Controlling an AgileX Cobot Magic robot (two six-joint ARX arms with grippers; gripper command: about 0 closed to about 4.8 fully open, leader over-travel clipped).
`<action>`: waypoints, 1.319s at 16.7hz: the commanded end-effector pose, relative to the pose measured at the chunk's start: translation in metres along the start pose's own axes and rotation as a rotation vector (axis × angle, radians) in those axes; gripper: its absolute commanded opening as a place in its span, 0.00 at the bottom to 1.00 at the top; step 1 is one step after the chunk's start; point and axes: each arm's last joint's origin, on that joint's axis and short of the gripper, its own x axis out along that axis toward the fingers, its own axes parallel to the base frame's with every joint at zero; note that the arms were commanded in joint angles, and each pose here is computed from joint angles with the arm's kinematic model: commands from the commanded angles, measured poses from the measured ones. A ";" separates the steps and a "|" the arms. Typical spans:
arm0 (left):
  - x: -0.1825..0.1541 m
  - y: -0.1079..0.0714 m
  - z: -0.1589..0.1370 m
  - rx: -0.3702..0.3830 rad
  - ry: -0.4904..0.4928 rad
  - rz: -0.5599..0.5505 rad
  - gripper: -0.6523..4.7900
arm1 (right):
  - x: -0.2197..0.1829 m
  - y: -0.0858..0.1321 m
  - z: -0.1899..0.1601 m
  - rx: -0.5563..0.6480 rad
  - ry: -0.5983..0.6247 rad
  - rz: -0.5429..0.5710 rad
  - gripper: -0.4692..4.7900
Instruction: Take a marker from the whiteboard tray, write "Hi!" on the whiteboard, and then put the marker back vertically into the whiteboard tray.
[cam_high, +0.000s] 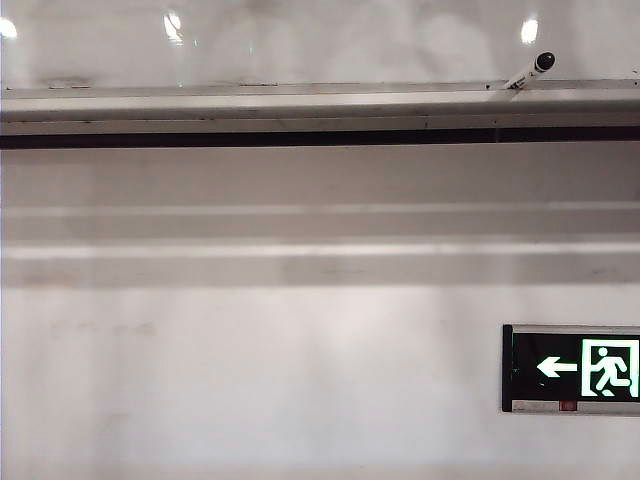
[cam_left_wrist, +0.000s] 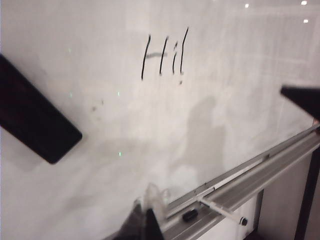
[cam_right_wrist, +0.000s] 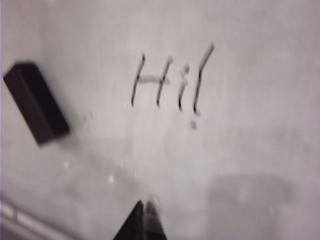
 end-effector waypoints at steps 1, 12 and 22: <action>-0.012 -0.001 0.004 -0.006 0.000 0.046 0.11 | -0.024 -0.001 0.003 -0.022 0.082 -0.062 0.08; -0.095 -0.023 -0.074 0.034 0.072 0.142 0.11 | -0.135 0.002 -0.084 -0.155 0.098 -0.043 0.08; -0.130 -0.035 -0.203 -0.061 0.156 0.271 0.11 | -0.180 -0.001 -0.221 -0.107 0.248 -0.169 0.08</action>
